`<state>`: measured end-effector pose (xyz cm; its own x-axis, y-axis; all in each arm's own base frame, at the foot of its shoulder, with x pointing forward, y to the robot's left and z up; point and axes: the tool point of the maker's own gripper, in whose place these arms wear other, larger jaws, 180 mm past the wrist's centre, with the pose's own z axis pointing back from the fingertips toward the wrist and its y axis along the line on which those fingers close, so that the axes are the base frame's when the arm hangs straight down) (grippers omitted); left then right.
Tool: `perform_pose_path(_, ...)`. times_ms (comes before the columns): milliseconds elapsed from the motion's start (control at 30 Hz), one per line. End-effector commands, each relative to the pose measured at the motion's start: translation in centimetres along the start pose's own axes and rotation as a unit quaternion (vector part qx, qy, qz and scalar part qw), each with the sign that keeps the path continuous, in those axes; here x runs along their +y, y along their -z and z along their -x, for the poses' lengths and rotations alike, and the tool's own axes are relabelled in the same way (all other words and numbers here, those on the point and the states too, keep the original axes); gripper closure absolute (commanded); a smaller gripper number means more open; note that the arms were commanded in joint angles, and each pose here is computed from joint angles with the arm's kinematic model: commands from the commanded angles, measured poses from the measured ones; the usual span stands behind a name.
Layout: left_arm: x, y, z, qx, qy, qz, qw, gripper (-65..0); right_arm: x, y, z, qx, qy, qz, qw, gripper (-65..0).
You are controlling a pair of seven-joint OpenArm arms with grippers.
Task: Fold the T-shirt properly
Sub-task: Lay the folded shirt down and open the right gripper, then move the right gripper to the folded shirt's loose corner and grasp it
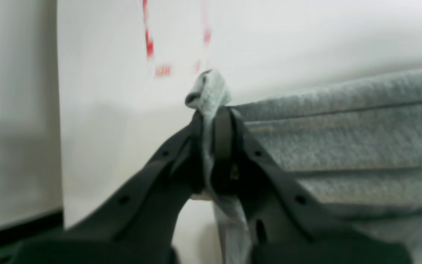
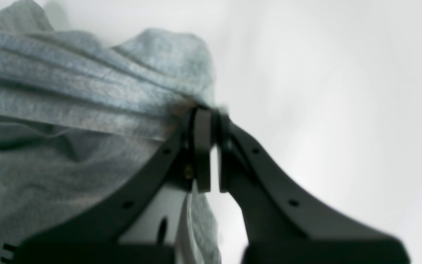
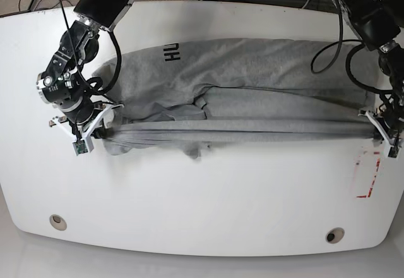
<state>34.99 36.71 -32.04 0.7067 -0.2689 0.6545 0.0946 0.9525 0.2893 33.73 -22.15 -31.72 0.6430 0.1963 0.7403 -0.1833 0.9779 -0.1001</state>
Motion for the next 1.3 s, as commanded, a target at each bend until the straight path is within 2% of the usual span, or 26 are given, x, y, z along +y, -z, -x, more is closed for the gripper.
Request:
perform_pose_path(0, 0.8, -1.1, -1.4, -0.024, 0.007, -0.022, 0.999, 0.0, -0.7, -0.9, -0.9, -0.017, -0.007, 0.020, 0.9996, -1.6)
perform_pose_path(300, -0.7, -2.8, 0.8, -0.012, 0.042, -0.028, 0.999, 0.0, 0.2, -1.7, 0.9, -0.003, -0.008, 0.019, 0.9998, -1.7)
perform_pose_path(500, -1.6, -2.6, 1.4, -0.008, 0.035, -0.018, 0.999, 0.0, 0.8, -1.1, 0.6, -0.006, 0.002, 0.009, 0.9999, -2.2)
perform_pose_path(600, -1.7, -2.6, 1.4, -0.009, 0.034, -0.018, 0.999, 0.0, 1.2, -0.2, -1.0, -0.021, 0.014, -0.002, 0.9997, -9.0)
perform_pose_path(800, -1.7, -2.6, 1.4, -0.009, 0.035, -0.017, 0.999, 0.0, 2.1, 3.1, -3.4, -0.031, 0.045, -0.042, 0.9976, -38.2)
perform_pose_path(900, -1.7, -2.6, 1.4, -0.009, 0.035, -0.017, 0.999, 0.0, 2.6, 5.0, -5.4, -0.056, 0.063, -0.066, 0.9942, -45.0)
perform_pose_path(1067, -1.8, -2.6, 1.3, -0.009, 0.036, -0.017, 0.999, 0.0, 3.9, 8.4, -8.0, -0.082, 0.099, -0.114, 0.9851, -46.3)
perform_pose_path(1267, -1.8, -2.6, 1.3, -0.009, 0.036, -0.017, 0.999, 0.0, 5.0, 11.9, -8.6, -0.079, 0.143, -0.160, 0.9734, -45.7)
